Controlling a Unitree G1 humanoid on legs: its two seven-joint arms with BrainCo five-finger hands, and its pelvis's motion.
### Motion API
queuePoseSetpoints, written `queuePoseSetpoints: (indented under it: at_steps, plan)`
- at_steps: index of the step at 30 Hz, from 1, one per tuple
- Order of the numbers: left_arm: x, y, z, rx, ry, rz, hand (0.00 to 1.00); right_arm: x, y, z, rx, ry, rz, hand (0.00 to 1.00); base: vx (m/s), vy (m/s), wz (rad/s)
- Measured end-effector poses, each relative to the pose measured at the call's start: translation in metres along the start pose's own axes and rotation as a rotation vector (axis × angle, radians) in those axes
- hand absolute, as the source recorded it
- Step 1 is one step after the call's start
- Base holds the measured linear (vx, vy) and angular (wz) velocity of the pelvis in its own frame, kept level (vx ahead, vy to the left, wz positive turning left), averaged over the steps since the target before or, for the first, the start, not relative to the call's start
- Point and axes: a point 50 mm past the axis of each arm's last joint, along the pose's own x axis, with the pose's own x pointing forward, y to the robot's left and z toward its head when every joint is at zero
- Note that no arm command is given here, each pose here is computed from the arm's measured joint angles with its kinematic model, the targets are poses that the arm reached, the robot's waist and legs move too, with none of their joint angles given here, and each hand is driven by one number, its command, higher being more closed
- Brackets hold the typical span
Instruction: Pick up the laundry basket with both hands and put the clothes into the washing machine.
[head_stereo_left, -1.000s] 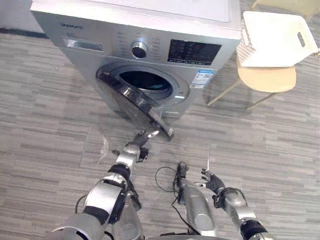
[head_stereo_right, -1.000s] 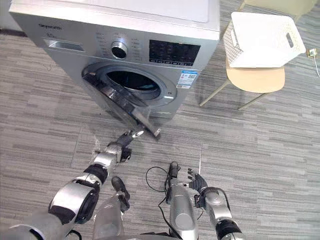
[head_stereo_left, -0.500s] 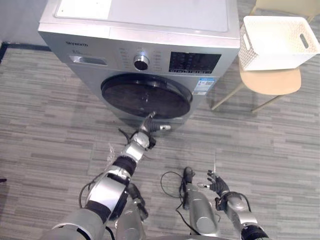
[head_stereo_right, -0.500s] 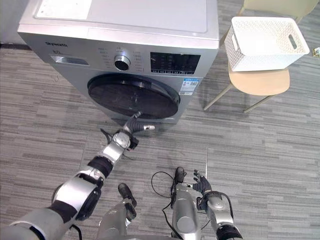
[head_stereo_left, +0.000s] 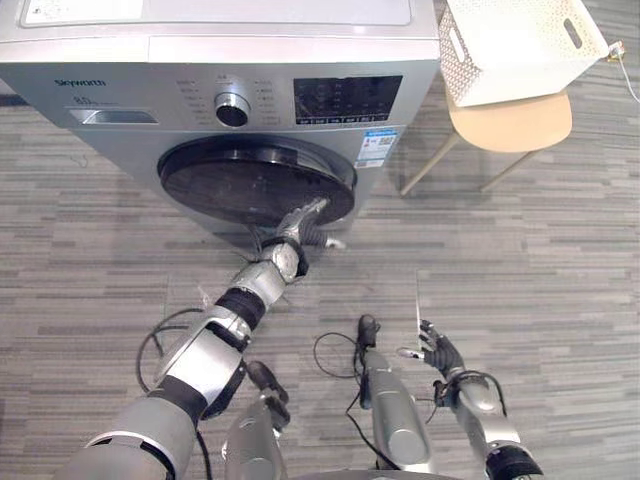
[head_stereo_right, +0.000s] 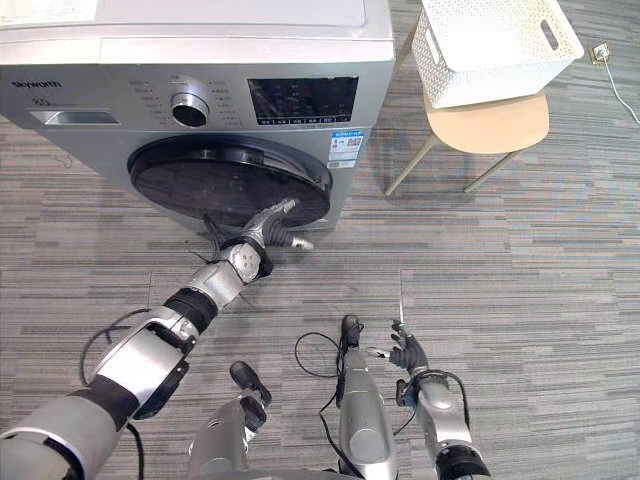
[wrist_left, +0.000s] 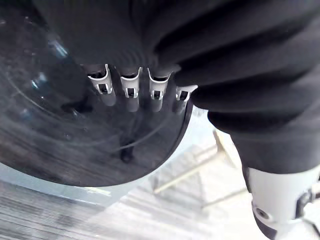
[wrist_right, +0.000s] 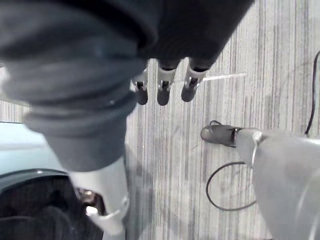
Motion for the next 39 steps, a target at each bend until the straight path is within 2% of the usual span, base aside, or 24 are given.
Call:
queuePoseSetpoints:
  at_steps: [3,5,7,10,13,16,19,24,26,30,35,39]
  plan:
    - [-0.008,0.014,-0.042,0.163,0.111,-0.029,0.0,0.005,-0.001,0.021,0.014,-0.08,-0.008,0.0,-0.1,-0.036,-0.27]
    - [-0.013,0.03,-0.059,0.226,0.161,-0.01,0.0,0.005,0.0,0.035,0.037,-0.153,0.0,0.0,-0.12,-0.053,-0.41]
    - [-0.015,0.058,-0.069,0.288,0.204,0.034,0.0,0.004,0.002,0.048,0.064,-0.219,0.012,0.0,-0.12,-0.051,-0.39]
    - [-0.01,0.11,-0.058,0.363,0.188,0.15,0.0,0.0,0.001,0.047,0.084,-0.231,0.009,0.0,-0.09,-0.045,-0.22]
    - [-0.014,0.153,-0.049,0.365,0.171,0.28,0.0,-0.004,-0.001,0.038,0.107,-0.21,-0.001,0.0,-0.02,-0.042,-0.1]
    - [-0.019,0.176,-0.044,0.351,0.171,0.381,0.0,-0.008,-0.002,0.034,0.115,-0.221,-0.011,0.0,0.03,-0.062,0.05]
    - [-0.02,0.185,-0.039,0.35,0.167,0.419,0.0,-0.008,0.001,0.037,0.126,-0.243,-0.004,0.0,0.03,-0.06,0.1]
    - [-0.017,0.189,-0.034,0.25,0.182,0.468,0.0,-0.007,0.019,0.038,0.143,-0.258,0.044,0.0,0.02,-0.055,0.04]
    - [-0.016,0.188,-0.033,0.221,0.183,0.473,0.0,-0.006,0.021,0.04,0.141,-0.263,0.05,0.0,0.0,-0.044,0.01]
    - [-0.017,0.189,-0.033,0.082,0.18,0.544,0.0,-0.003,0.023,0.048,0.166,-0.287,0.062,0.0,-0.02,-0.061,-0.06]
    - [-0.02,0.191,-0.04,0.007,0.191,0.577,0.0,-0.002,0.024,0.05,0.161,-0.293,0.069,0.0,-0.02,-0.07,-0.05]
    - [-0.04,0.185,-0.082,-0.243,0.28,0.672,0.0,-0.002,0.023,0.042,0.161,-0.253,0.06,0.0,0.0,-0.067,-0.05]
